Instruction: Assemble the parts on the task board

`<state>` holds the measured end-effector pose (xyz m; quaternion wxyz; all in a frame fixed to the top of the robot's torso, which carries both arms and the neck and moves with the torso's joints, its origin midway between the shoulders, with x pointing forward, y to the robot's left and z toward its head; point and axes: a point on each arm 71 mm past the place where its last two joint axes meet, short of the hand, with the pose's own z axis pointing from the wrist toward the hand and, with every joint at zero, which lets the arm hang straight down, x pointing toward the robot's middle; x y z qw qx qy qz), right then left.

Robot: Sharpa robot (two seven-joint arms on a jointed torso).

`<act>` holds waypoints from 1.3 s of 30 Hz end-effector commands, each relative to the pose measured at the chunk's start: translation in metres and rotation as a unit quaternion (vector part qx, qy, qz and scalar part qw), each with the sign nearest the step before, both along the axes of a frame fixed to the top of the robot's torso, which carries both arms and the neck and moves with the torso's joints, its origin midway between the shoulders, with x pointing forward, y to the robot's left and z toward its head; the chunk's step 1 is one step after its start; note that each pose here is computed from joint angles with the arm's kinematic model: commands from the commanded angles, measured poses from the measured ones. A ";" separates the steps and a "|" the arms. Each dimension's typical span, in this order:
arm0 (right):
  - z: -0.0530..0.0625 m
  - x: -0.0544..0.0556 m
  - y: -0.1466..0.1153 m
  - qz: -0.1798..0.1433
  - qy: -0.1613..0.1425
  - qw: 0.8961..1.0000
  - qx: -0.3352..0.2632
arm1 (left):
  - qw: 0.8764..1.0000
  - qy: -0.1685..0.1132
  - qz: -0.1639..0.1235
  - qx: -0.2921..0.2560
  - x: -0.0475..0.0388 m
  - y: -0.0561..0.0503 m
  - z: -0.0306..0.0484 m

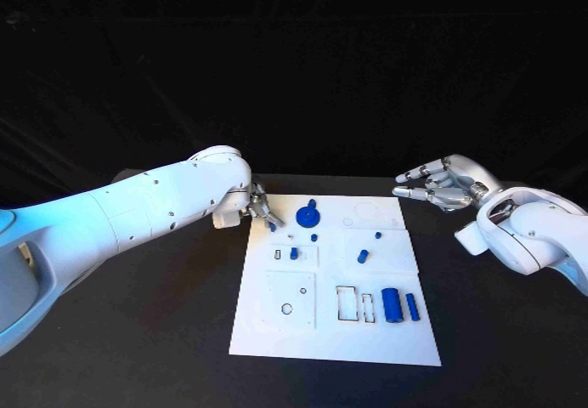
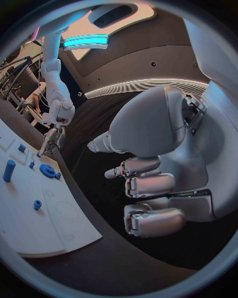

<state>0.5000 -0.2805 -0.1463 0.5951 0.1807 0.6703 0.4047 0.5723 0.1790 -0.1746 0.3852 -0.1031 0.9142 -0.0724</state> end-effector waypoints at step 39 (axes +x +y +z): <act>-0.001 -0.001 -0.003 0.004 0.003 1.000 -0.003 | 0.989 -0.049 0.027 -0.136 -0.0622 0.009 -0.0100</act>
